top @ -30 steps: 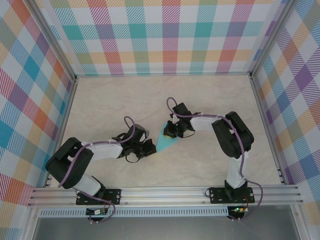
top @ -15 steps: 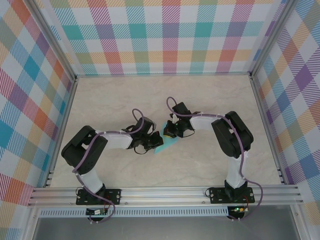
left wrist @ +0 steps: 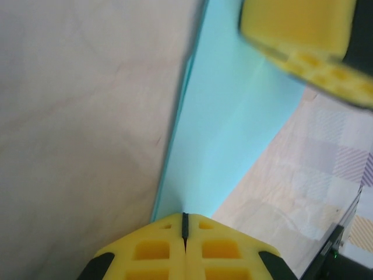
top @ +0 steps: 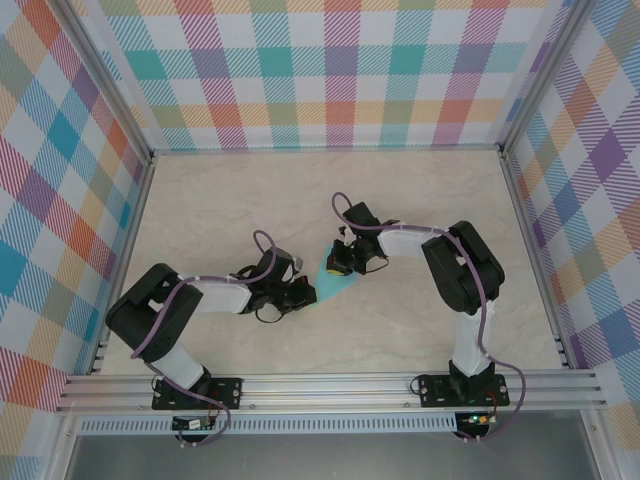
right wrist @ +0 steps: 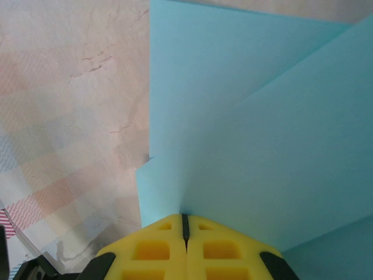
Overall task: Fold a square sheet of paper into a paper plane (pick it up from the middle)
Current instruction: Fourth fold the wing at the center of the table, then pick up the paper from the center of the table.
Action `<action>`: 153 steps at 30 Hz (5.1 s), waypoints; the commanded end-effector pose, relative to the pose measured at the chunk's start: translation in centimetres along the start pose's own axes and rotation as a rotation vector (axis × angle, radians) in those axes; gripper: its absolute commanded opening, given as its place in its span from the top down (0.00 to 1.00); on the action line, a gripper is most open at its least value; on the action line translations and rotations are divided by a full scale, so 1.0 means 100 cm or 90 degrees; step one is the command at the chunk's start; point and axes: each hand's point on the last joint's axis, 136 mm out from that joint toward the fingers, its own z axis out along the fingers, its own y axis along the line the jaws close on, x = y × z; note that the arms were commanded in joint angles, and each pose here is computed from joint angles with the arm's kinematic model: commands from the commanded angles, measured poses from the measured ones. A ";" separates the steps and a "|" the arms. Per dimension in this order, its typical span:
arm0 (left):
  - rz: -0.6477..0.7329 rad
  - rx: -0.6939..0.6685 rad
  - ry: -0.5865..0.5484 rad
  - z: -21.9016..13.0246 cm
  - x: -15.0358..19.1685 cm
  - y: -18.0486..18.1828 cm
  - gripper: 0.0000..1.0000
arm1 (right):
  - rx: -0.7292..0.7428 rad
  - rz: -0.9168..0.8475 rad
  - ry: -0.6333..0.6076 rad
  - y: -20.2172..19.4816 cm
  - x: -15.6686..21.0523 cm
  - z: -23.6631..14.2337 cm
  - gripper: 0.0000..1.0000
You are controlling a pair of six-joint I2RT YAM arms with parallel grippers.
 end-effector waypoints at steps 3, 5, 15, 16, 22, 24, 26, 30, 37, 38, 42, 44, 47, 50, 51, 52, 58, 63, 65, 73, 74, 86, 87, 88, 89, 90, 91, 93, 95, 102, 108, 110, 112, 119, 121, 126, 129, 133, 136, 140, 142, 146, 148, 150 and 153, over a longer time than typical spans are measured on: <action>-0.014 -0.060 0.074 -0.021 0.036 0.026 1.00 | 0.194 0.077 0.041 -0.090 0.027 0.019 1.00; 0.003 -0.034 0.054 -0.027 0.026 0.008 1.00 | 0.193 0.076 0.041 -0.089 0.027 0.019 1.00; 0.028 0.002 -0.059 -0.021 -0.031 -0.033 1.00 | 0.186 0.075 0.042 -0.086 0.027 0.019 1.00; 0.026 0.001 -0.058 -0.017 -0.033 -0.031 1.00 | 0.185 0.075 0.041 -0.086 0.027 0.019 1.00; 0.001 -0.029 -0.027 0.000 -0.025 -0.010 1.00 | 0.177 0.072 0.042 -0.084 0.027 0.019 1.00; -0.007 -0.045 -0.017 0.003 -0.020 -0.001 1.00 | 0.172 0.068 0.042 -0.081 0.026 0.019 1.00; -0.012 -0.061 -0.010 0.003 -0.014 0.008 1.00 | 0.164 0.064 0.041 -0.078 0.025 0.018 1.00; -0.026 -0.090 0.008 0.004 -0.004 0.025 1.00 | 0.140 0.045 0.031 -0.064 0.019 0.014 1.00; -0.039 -0.138 0.040 0.006 0.011 0.048 1.00 | -0.014 -0.085 -0.016 0.007 0.001 -0.015 1.00; -0.040 -0.140 0.042 0.006 0.012 0.049 1.00 | -0.045 -0.112 -0.020 0.018 0.002 -0.020 0.99; -0.037 -0.139 0.043 0.006 0.012 0.048 1.00 | -0.100 -0.175 -0.014 0.040 0.012 -0.028 0.97; -0.036 -0.138 0.041 0.006 0.011 0.047 1.00 | -0.105 -0.179 -0.001 0.041 0.021 -0.024 0.97; -0.035 -0.136 0.041 0.006 0.010 0.046 1.00 | -0.104 -0.171 0.011 0.036 0.030 -0.015 0.97; -0.036 -0.133 0.042 0.007 0.010 0.045 1.00 | -0.107 -0.165 0.021 0.033 0.036 -0.009 0.97; -0.035 -0.133 0.044 0.008 0.011 0.046 1.00 | -0.104 -0.164 0.024 0.032 0.037 -0.006 0.97; -0.035 -0.132 0.044 0.007 0.011 0.045 1.00 | -0.102 -0.164 0.029 0.031 0.039 -0.004 0.97; -0.040 -0.138 0.044 0.007 0.011 0.047 1.00 | -0.080 -0.173 0.045 0.021 0.042 0.010 0.98; -0.058 -0.161 0.058 0.006 0.018 0.056 1.00 | -0.054 -0.173 0.025 0.006 0.027 0.008 0.98; -0.063 -0.171 0.064 0.005 0.021 0.060 1.00 | -0.052 -0.158 0.007 -0.003 0.012 0.002 0.98; -0.061 -0.174 0.074 0.003 0.028 0.065 1.00 | -0.045 -0.059 -0.067 -0.045 -0.064 -0.030 0.98; -0.059 -0.172 0.074 0.003 0.027 0.063 1.00 | -0.042 -0.046 -0.074 -0.049 -0.071 -0.034 0.98; -0.018 -0.116 0.057 0.004 0.008 0.030 1.00 | -0.061 -0.070 -0.098 -0.002 -0.037 -0.056 0.97; -0.016 -0.113 0.055 0.004 0.007 0.028 1.00 | -0.057 -0.074 -0.100 0.001 -0.030 -0.055 0.97; -0.015 -0.110 0.053 0.004 0.005 0.026 1.00 | -0.051 -0.075 -0.106 0.002 -0.025 -0.056 0.97; -0.015 -0.109 0.053 0.004 0.005 0.026 1.00 | -0.035 -0.070 -0.115 -0.001 -0.022 -0.056 0.97; -0.014 -0.109 0.053 0.004 0.005 0.025 1.00 | -0.012 -0.057 -0.133 -0.006 -0.021 -0.060 0.98; -0.012 -0.107 0.052 0.004 0.004 0.024 1.00 | 0.007 -0.042 -0.152 -0.012 -0.021 -0.064 0.98; -0.013 -0.107 0.053 0.004 0.004 0.024 1.00 | 0.028 -0.028 -0.181 -0.020 -0.020 -0.073 0.98; -0.013 -0.106 0.052 0.004 0.004 0.024 1.00 | 0.036 -0.026 -0.207 -0.022 -0.020 -0.083 0.97; -0.008 -0.091 0.047 0.005 0.000 0.016 1.00 | -0.080 -0.087 -0.111 0.022 0.000 -0.061 0.96; -0.004 -0.083 0.043 0.004 -0.003 0.010 1.00 | -0.103 -0.100 -0.034 0.035 0.020 -0.022 0.97; -0.002 -0.079 0.042 0.003 -0.003 0.009 1.00 | -0.103 -0.090 -0.018 0.031 0.022 -0.013 0.97; 0.001 -0.075 0.041 0.002 -0.003 0.006 1.00 | -0.094 -0.081 -0.011 0.025 0.023 -0.006 0.97; 0.024 -0.045 0.057 0.000 0.003 -0.001 1.00 | -0.022 -0.061 0.001 -0.002 0.026 0.004 0.98; 0.029 -0.043 0.074 -0.002 0.011 0.002 1.00 | -0.002 -0.056 0.005 -0.009 0.027 0.005 0.98; 0.032 -0.077 0.131 -0.010 0.035 0.021 1.00 | 0.024 -0.046 0.008 -0.017 0.027 0.007 0.99; 0.036 -0.106 0.145 -0.016 0.043 0.031 1.00 | 0.028 -0.045 0.008 -0.017 0.026 0.007 0.99; 0.048 -0.111 0.133 -0.023 0.040 0.028 1.00 | 0.020 -0.047 0.009 -0.013 0.025 0.006 0.99; 0.062 -0.097 0.097 -0.028 0.025 0.011 1.00 | -0.006 -0.057 0.002 0.003 0.022 -0.003 0.97; 0.072 -0.100 0.008 -0.041 -0.009 -0.013 0.89 | -0.031 -0.062 -0.053 0.026 0.012 -0.030 0.90; 0.073 -0.124 -0.045 -0.050 -0.026 -0.017 0.76 | -0.034 -0.057 -0.088 0.032 0.008 -0.044 0.77; 0.066 -0.197 -0.127 -0.071 -0.050 -0.008 0.53 | 0.019 -0.001 -0.139 0.015 0.001 -0.062 0.56; 0.062 -0.222 -0.160 -0.080 -0.059 -0.005 0.43 | 0.031 0.025 -0.151 0.006 0.000 -0.065 0.51; 0.058 -0.229 -0.181 -0.085 -0.065 -0.004 0.32 | 0.033 0.046 -0.155 -0.001 -0.001 -0.066 0.46; 0.050 -0.222 -0.194 -0.086 -0.069 -0.006 0.17 | 0.034 0.057 -0.144 -0.002 -0.002 -0.060 0.44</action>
